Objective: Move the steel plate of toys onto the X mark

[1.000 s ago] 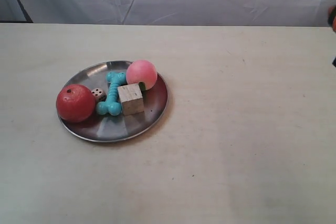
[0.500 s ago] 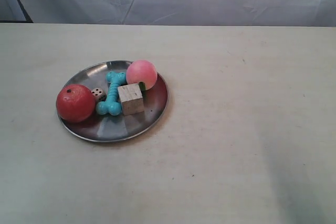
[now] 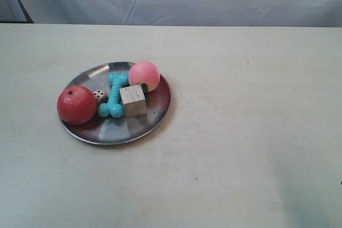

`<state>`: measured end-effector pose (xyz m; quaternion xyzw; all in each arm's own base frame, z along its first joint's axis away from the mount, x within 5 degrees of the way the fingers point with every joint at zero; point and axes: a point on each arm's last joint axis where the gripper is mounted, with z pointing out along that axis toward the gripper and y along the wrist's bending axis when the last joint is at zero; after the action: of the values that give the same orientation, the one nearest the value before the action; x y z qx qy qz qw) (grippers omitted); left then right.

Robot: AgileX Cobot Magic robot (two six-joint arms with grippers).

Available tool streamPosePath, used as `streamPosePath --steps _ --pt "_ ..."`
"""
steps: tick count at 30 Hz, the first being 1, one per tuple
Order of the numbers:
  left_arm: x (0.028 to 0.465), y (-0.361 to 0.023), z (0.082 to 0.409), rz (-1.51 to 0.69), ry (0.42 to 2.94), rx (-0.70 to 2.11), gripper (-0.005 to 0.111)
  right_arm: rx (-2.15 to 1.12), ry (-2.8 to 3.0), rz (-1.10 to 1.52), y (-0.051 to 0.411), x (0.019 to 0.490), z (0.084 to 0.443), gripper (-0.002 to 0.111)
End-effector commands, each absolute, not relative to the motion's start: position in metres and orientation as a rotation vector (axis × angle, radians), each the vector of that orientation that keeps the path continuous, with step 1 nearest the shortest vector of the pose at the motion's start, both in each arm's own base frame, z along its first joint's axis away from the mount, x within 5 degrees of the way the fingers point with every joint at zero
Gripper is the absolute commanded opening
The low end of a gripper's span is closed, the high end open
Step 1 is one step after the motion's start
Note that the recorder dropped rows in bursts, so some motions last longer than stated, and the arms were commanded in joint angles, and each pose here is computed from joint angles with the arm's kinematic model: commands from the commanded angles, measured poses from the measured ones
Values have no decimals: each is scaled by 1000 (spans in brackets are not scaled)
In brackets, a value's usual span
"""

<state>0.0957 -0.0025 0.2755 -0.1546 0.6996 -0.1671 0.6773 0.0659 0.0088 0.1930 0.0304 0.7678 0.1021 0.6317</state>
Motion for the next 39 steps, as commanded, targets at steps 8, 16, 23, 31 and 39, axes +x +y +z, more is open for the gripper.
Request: streamPosePath --steps 8,16,23,31,39 --pt "85 4 226 -56 1576 -115 0 68 1745 223 8 66 194 0" --pt "63 0 214 -135 1500 -116 0 71 1747 226 8 66 193 0" --pt "56 0 217 -144 1434 -104 0 71 1747 226 8 66 193 0" --pt "56 0 217 -144 1434 -104 0 71 1747 226 8 66 193 0" --pt "56 0 217 -144 1434 -104 0 71 1747 226 8 66 193 0"
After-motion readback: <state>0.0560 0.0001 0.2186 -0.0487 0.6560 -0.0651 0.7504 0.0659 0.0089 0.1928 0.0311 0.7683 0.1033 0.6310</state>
